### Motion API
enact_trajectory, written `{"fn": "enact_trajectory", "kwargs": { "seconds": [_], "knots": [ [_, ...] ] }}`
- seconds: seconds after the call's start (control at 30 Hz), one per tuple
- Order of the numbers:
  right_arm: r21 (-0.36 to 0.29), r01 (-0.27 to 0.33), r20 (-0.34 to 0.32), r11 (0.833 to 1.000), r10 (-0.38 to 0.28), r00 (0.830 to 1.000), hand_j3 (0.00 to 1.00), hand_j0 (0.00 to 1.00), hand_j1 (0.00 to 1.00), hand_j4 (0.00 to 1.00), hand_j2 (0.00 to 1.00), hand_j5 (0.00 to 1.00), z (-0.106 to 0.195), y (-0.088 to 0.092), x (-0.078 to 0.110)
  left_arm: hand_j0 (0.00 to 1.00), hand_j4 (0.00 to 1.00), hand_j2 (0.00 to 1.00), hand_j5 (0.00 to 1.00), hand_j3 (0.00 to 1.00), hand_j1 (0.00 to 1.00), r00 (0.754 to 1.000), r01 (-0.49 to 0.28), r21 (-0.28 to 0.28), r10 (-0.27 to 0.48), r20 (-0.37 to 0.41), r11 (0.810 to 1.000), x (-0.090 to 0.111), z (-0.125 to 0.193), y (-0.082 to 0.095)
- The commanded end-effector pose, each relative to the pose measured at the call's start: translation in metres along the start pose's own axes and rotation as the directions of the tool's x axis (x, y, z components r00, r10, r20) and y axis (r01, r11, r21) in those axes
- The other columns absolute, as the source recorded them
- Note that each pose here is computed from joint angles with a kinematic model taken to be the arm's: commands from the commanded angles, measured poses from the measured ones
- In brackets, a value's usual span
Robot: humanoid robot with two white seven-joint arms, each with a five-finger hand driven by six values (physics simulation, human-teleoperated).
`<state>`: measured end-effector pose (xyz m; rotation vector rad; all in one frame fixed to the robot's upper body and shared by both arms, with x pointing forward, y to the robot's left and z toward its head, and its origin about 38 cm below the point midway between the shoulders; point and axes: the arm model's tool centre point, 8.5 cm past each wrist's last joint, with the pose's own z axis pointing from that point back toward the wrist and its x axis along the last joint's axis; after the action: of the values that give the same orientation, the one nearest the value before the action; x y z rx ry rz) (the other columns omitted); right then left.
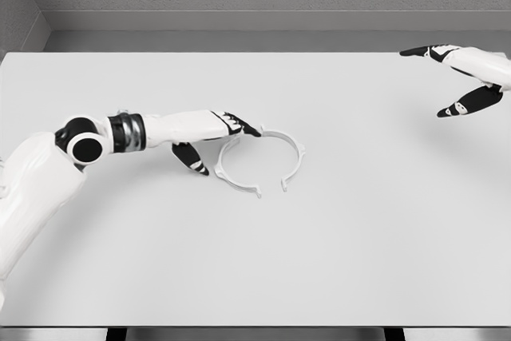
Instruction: Assemble PVC drainage pipe clamps
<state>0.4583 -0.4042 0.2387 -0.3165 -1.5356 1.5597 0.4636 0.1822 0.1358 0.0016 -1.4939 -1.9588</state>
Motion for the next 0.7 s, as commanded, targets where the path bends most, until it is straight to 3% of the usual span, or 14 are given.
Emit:
{"fn": "enact_trajectory", "kwargs": {
  "seconds": [0.0, 0.67],
  "knots": [
    [-0.005, 0.006, 0.001, 1.000, -0.006, 1.000, 1.00, 1.00, 1.00, 1.00, 1.00, 1.00, 0.000, -0.001, 0.000, 1.00, 1.00, 1.00, 1.00, 1.00, 1.00, 1.000, -0.008, -0.002, 0.008, 0.003, 1.000, 0.000, -0.002, -0.002],
    [-0.005, -0.002, 0.013, 1.000, 0.002, 1.000, 1.00, 1.00, 1.00, 1.00, 1.00, 1.00, -0.001, -0.002, 0.004, 1.00, 1.00, 1.00, 1.00, 1.00, 1.00, 0.999, 0.005, 0.028, -0.006, 0.039, 1.000, 0.011, -0.016, 0.013]
  ]
}}
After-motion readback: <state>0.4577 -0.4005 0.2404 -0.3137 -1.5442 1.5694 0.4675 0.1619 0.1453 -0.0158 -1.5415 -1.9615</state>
